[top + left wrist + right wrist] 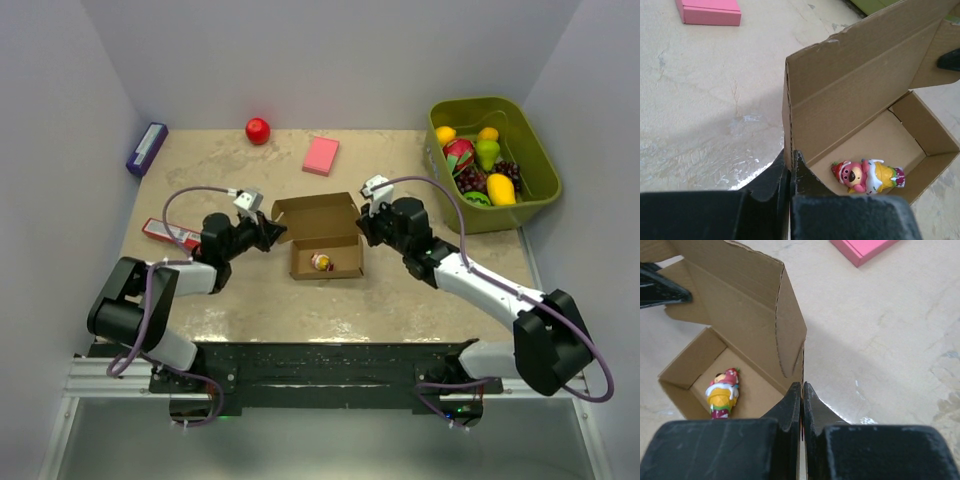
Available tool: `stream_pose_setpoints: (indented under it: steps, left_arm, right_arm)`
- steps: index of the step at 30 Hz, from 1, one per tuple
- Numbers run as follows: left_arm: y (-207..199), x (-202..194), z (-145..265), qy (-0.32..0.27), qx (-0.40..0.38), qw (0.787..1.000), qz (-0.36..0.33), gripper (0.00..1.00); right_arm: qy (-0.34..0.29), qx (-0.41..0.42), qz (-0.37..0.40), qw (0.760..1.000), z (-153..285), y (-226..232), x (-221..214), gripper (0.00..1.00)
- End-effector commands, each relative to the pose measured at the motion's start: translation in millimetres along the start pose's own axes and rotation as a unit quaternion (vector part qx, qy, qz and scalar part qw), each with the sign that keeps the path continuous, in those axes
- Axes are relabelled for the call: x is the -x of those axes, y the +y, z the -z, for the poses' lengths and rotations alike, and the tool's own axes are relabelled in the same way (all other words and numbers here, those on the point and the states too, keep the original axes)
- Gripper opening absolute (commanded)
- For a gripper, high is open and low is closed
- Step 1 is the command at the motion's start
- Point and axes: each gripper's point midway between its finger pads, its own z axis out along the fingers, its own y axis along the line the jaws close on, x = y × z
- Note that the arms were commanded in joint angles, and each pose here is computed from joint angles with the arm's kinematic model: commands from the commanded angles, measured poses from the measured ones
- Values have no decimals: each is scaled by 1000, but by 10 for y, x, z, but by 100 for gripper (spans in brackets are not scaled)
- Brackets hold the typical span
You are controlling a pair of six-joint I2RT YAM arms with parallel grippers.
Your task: Fold the paper box
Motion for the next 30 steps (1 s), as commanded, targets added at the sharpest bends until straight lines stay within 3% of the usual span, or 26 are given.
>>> stream_pose_setpoints:
  steps: [1,4,13,22,30]
  left_arm:
    - [-51,197,-119,-11,47,997,-53,0]
    - [-34,233,-168,-13,82,996,-44,0]
    - [-146,292,-252,-34,127,991,-33,0]
    - [-196,544,-368,-77,156,983,-54,0]
    - [-212,239,-439,-72,168,982,-39,0]
  right_arm:
    - [-40,-99,14,994,30,-188,320,0]
    - [-46,-118,12,992,12,-75,337,0]
    - [-48,-207,-119,970,-119,-58,187,0]
    - [-91,-257,-148,951,-326,-88,379,0]
    - [-84,-256,-176,947,-466,-10,-12,0]
